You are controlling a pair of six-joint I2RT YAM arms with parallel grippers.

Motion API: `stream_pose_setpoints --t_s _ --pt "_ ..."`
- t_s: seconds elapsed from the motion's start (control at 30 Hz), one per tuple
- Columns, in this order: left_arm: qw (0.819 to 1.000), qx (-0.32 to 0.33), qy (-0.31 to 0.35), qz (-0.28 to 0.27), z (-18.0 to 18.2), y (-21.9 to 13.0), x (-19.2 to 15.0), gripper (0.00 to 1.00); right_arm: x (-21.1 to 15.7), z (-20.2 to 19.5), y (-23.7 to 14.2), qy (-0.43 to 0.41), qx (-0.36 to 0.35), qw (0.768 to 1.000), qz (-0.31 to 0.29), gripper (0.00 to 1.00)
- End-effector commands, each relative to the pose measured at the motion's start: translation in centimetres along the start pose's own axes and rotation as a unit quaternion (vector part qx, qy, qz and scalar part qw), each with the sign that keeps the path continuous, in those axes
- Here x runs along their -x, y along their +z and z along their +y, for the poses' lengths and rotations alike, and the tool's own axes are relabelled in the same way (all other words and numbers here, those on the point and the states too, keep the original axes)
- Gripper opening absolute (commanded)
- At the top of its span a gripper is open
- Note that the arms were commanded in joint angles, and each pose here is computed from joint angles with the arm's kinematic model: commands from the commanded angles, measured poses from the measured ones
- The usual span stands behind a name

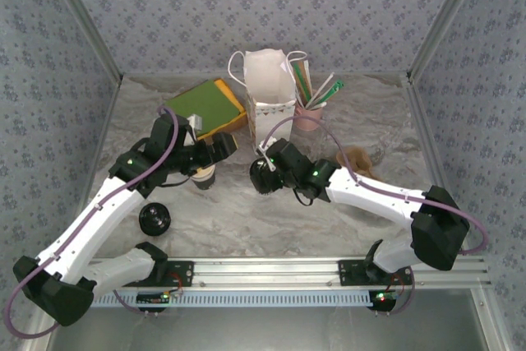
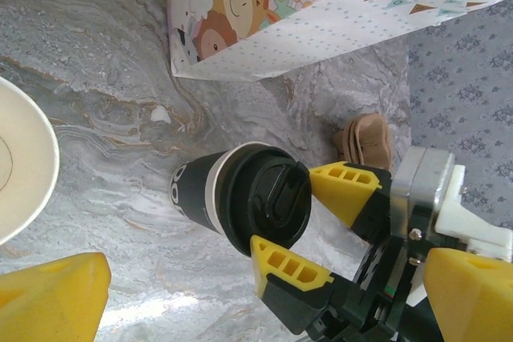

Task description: Pack the takeout coffee

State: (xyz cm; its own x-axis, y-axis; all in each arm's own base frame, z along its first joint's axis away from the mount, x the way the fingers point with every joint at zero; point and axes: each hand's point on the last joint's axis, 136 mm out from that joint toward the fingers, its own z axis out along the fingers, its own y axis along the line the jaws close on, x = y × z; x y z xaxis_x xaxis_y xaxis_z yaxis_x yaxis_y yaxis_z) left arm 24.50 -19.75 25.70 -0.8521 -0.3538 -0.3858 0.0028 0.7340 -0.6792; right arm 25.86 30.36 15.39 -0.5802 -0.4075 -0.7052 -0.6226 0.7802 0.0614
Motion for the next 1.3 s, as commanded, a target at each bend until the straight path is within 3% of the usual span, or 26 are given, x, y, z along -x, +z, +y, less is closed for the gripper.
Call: stream_pose_setpoints --t_s 0.0,1.27 --pt "1.0 -0.007 0.014 -0.001 -0.8 -0.4 0.2 1.0 1.2 0.2 -0.2 0.0 0.007 1.0 -0.008 0.77" --pt "1.0 -0.005 0.015 0.003 -0.8 0.0 0.2 1.0 -1.8 -0.2 0.9 0.004 -0.003 0.999 0.04 0.76"
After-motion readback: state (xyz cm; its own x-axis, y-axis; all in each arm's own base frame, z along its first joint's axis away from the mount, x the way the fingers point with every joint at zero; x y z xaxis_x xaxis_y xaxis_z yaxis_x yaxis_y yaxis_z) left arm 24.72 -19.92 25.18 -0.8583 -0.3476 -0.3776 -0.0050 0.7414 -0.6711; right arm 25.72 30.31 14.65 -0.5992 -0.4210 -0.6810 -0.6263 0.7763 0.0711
